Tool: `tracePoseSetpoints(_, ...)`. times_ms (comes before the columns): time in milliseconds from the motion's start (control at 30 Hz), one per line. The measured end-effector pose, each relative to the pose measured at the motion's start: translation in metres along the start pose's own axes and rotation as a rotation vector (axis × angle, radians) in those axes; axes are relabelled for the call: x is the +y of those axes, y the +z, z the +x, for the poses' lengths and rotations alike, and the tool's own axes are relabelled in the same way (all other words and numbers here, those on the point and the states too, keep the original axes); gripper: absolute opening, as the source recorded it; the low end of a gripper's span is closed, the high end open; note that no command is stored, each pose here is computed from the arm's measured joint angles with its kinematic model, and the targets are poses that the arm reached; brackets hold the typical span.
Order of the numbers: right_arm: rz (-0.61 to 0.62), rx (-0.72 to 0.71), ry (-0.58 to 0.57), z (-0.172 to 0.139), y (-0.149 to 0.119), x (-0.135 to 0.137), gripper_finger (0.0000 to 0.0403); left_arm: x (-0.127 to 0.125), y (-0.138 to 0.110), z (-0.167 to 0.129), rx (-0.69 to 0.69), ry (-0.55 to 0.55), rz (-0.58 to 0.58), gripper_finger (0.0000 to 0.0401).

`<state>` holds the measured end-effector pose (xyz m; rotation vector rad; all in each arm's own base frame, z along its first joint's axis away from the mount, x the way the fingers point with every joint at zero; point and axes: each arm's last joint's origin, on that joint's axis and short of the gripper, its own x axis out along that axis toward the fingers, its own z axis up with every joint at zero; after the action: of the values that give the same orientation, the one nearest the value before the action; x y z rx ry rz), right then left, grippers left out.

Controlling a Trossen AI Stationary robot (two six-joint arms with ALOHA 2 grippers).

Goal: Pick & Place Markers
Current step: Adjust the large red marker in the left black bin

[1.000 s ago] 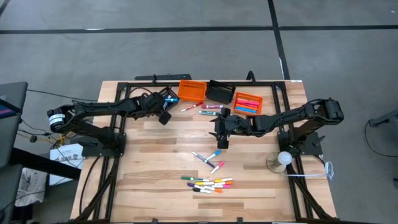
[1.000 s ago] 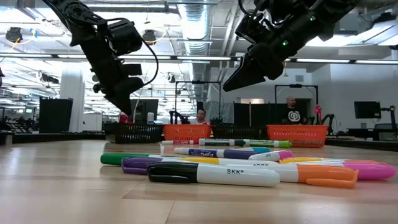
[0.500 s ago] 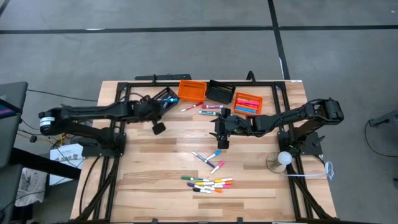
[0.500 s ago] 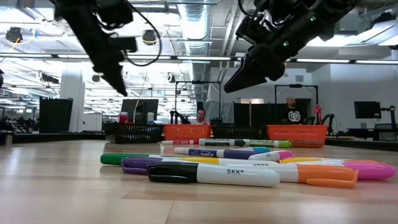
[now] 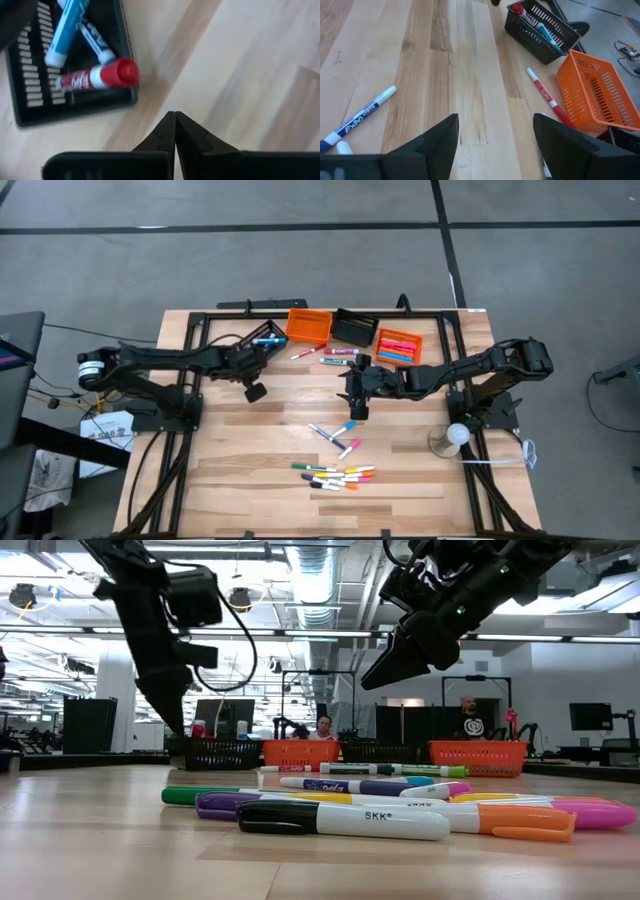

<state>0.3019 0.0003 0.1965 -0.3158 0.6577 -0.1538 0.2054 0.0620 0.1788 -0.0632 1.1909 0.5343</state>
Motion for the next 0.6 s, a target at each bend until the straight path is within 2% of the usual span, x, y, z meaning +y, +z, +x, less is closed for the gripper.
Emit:
tracePoseSetpoints(367,-0.003,0.001,0.002,0.0,0.0,0.0,0.0249,0.028,0.013,0.017,-0.055,0.059,-0.009,0.0007)
tracePoseSetpoints(600,-0.003,0.0,0.002,0.0,0.0,0.0,0.0249,0.056,0.026,0.02,-0.19,0.125,-0.032,0.0007)
